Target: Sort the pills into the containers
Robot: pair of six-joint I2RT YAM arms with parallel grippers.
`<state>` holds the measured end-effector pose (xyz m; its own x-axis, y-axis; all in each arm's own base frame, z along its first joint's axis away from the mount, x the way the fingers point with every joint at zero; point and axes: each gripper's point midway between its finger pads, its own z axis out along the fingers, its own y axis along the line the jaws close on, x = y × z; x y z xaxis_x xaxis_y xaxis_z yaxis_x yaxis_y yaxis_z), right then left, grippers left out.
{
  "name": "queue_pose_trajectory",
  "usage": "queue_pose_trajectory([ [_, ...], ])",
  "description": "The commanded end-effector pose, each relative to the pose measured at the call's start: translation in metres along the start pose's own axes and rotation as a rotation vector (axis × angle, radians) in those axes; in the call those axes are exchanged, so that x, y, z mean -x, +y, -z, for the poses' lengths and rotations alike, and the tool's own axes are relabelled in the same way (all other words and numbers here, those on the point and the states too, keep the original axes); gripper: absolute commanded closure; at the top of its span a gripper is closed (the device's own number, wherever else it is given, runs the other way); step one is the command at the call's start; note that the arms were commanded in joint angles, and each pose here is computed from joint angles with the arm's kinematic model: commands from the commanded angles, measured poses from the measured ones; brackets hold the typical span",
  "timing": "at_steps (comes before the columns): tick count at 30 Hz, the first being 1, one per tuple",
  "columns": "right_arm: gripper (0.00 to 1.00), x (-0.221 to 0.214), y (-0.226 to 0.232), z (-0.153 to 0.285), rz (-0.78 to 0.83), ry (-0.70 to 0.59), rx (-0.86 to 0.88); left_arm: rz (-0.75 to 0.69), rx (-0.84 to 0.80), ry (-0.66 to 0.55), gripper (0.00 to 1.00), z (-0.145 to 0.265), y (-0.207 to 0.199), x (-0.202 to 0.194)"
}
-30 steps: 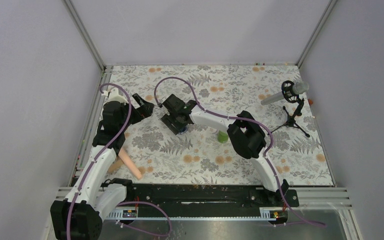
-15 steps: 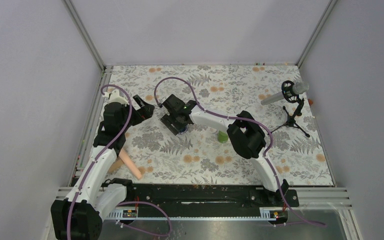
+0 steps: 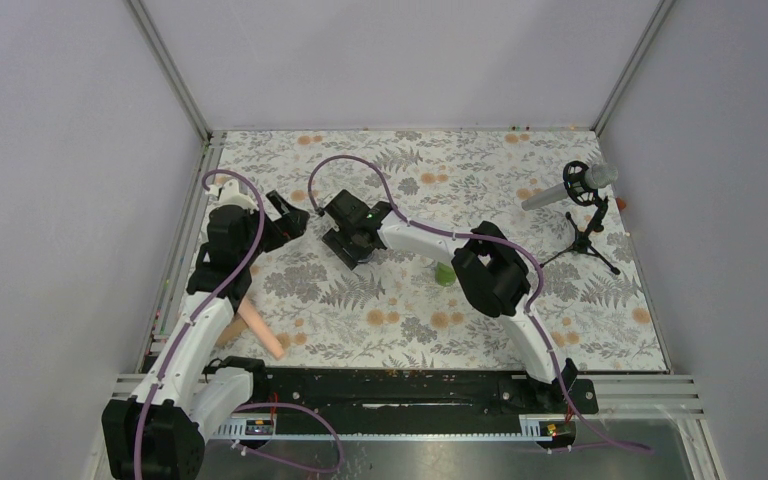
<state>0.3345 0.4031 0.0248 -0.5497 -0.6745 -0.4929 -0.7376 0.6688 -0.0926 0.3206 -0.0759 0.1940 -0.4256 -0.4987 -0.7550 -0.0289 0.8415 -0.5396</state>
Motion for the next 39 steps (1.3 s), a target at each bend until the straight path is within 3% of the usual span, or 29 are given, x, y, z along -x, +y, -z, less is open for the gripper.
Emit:
queue_pose_trajectory([
  [1, 0.32, 0.009, 0.004, 0.008, -0.008, -0.029, 0.006, -0.010, -0.037, -0.024, 0.01, -0.001, -0.004, 0.003],
  [7, 0.36, 0.012, 0.005, 0.020, -0.082, -0.039, 0.079, -0.006, -0.097, 0.035, 0.01, -0.007, -0.005, -0.020],
  [14, 0.40, -0.007, -0.003, 0.035, -0.231, 0.010, 0.246, -0.144, -0.351, 0.054, 0.02, -0.014, -0.042, -0.046],
  [20, 0.45, -0.030, -0.005, 0.043, -0.236, 0.084, 0.326, -0.286, -0.476, 0.054, 0.04, -0.022, -0.074, -0.073],
  [29, 0.47, -0.064, -0.009, 0.061, -0.260, 0.162, 0.458, -0.383, -0.589, 0.163, 0.08, -0.030, -0.085, -0.130],
  [39, 0.50, -0.073, -0.014, 0.065, -0.220, 0.178, 0.468, -0.554, -0.649, 0.251, 0.10, -0.033, -0.091, -0.180],
])
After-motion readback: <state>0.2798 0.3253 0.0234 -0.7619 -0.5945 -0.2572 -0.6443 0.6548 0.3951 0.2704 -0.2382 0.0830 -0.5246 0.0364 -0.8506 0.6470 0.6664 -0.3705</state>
